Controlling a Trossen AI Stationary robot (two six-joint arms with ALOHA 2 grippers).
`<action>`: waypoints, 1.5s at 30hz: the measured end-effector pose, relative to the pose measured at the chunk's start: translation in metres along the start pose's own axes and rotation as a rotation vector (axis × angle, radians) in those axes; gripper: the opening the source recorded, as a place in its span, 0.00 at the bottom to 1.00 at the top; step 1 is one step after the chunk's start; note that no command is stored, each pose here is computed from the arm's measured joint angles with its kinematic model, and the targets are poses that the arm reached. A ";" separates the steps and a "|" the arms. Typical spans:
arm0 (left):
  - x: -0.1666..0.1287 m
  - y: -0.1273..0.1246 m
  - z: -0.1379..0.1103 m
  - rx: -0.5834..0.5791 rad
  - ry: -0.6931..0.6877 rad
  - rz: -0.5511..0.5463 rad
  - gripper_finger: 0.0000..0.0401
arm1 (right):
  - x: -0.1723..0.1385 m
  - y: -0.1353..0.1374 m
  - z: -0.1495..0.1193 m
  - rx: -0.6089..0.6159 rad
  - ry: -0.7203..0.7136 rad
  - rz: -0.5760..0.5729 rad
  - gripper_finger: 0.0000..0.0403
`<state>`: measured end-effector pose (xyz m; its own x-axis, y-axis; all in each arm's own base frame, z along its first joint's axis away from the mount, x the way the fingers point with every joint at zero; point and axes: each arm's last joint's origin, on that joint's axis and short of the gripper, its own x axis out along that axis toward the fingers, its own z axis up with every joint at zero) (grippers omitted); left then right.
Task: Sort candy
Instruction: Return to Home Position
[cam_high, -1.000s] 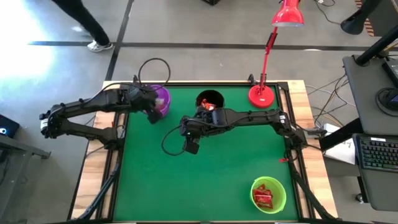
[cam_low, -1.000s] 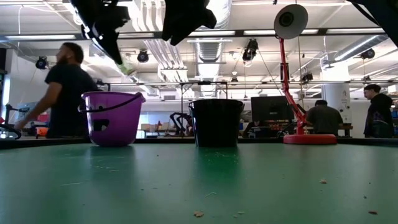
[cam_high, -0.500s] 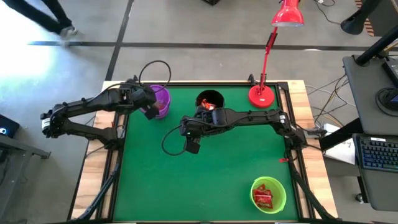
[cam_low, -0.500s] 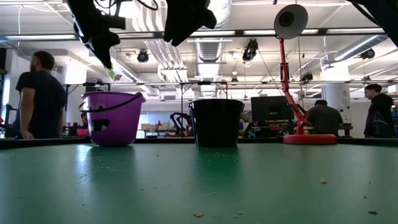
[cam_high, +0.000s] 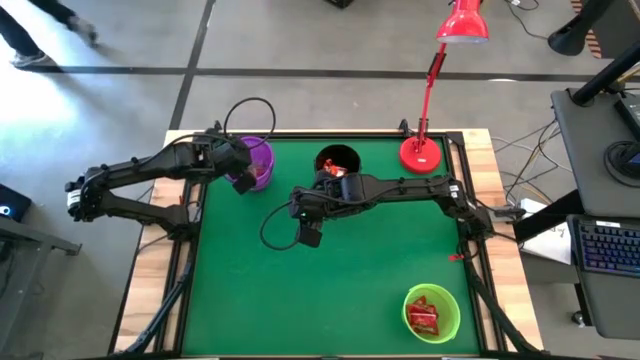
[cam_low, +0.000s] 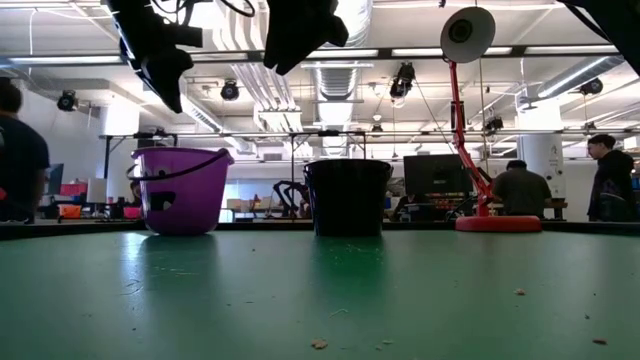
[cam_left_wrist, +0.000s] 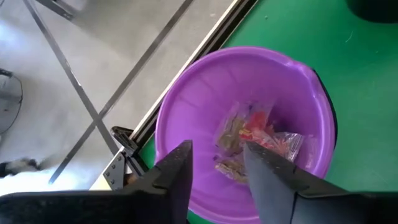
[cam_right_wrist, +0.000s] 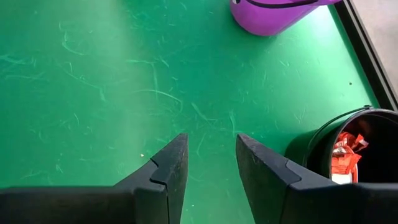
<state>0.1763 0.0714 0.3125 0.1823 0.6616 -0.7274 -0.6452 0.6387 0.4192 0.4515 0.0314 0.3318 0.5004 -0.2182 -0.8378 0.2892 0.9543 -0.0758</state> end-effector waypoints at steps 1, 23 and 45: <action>0.000 0.000 0.000 0.000 -0.001 -0.001 0.32 | 0.000 0.000 0.000 0.000 0.000 0.000 0.32; -0.055 0.006 -0.028 -0.050 -0.232 -0.327 0.23 | -0.007 -0.007 -0.019 0.026 0.187 -0.064 0.11; -0.081 0.005 -0.035 0.060 -0.383 -0.655 0.00 | -0.052 -0.008 -0.019 0.027 0.080 -0.037 0.02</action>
<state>0.1327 0.0077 0.3544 0.7661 0.2228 -0.6029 -0.2766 0.9610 0.0036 0.4080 0.0392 0.3660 0.4223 -0.2350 -0.8755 0.3289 0.9397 -0.0936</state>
